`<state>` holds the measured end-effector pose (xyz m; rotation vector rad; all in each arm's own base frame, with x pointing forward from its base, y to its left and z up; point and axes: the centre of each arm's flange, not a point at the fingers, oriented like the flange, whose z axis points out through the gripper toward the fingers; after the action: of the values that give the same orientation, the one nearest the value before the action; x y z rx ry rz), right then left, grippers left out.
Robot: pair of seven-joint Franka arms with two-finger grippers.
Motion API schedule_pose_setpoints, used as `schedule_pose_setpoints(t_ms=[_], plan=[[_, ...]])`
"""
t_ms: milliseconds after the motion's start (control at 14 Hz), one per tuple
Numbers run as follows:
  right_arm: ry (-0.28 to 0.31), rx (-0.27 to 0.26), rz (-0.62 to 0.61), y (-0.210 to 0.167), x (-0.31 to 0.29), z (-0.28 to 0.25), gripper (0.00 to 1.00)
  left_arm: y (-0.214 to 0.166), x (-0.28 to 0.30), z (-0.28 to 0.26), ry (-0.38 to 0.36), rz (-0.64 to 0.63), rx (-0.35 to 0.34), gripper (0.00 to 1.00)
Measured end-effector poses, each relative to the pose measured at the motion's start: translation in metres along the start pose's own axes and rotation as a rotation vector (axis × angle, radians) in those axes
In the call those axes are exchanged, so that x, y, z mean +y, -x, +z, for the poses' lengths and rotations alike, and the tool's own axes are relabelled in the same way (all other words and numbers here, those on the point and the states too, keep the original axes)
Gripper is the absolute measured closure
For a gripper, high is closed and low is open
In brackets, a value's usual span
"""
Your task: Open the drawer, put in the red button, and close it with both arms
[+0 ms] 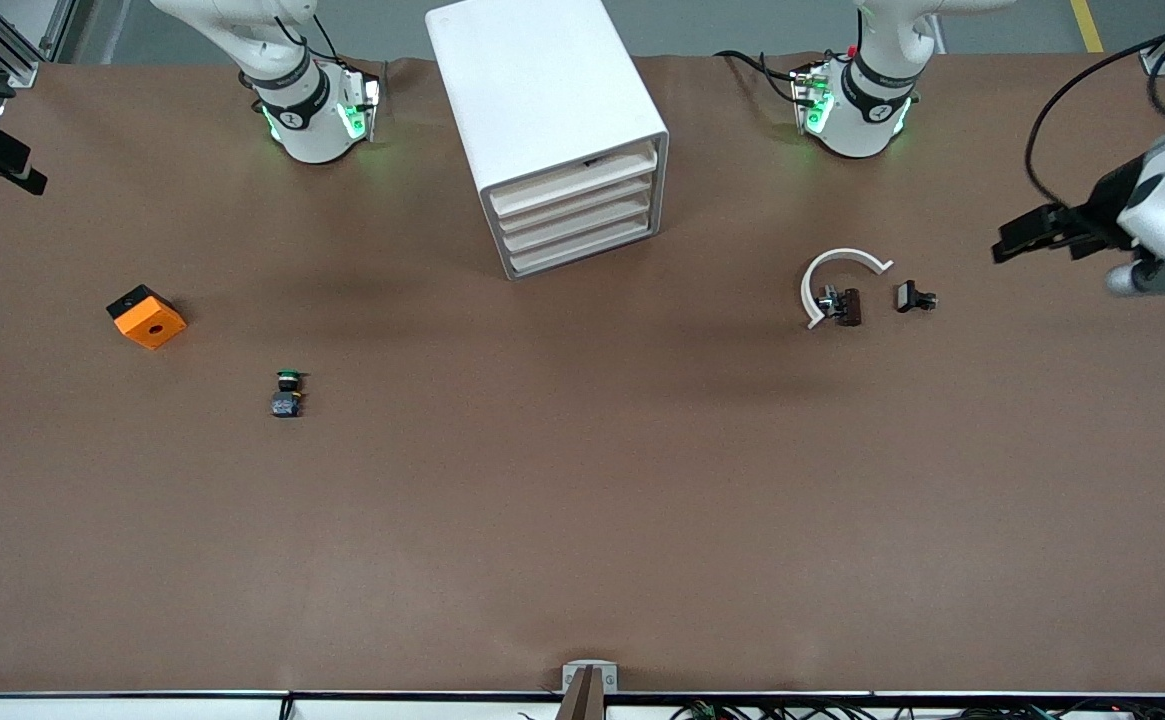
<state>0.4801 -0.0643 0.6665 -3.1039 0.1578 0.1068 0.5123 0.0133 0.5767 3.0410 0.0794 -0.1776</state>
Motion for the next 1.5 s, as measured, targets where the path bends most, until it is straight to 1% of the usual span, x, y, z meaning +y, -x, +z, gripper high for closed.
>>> schedule_pose_setpoints(t_ms=[143,357,643,857,929,1000,1214,1500], plan=[[0.000,0.000,0.000,0.000,0.000,0.000,0.00,0.013,-0.019,-0.004,0.008,0.012,0.049,0.00],[0.001,0.000,-0.004,0.000,-0.002,0.000,0.00,0.008,-0.016,-0.004,0.006,0.010,0.125,0.00],[0.003,0.001,-0.016,0.000,-0.008,0.000,0.00,0.005,-0.001,-0.011,0.006,-0.023,0.165,0.00],[0.004,0.003,-0.019,-0.001,-0.009,0.000,0.00,0.005,0.018,-0.028,0.007,-0.045,0.200,0.00],[0.004,0.004,-0.019,-0.001,-0.009,0.000,0.00,0.006,0.020,-0.036,0.007,-0.043,0.206,0.00],[0.004,0.004,-0.019,-0.001,-0.009,0.000,0.00,0.008,0.021,-0.042,0.002,-0.040,0.198,0.00],[0.004,0.008,-0.022,-0.001,-0.011,0.000,0.00,0.009,0.025,-0.052,-0.038,-0.025,0.173,0.00],[0.004,0.016,-0.025,-0.002,-0.012,-0.001,0.00,0.005,0.027,-0.057,-0.043,-0.021,0.173,0.00]])
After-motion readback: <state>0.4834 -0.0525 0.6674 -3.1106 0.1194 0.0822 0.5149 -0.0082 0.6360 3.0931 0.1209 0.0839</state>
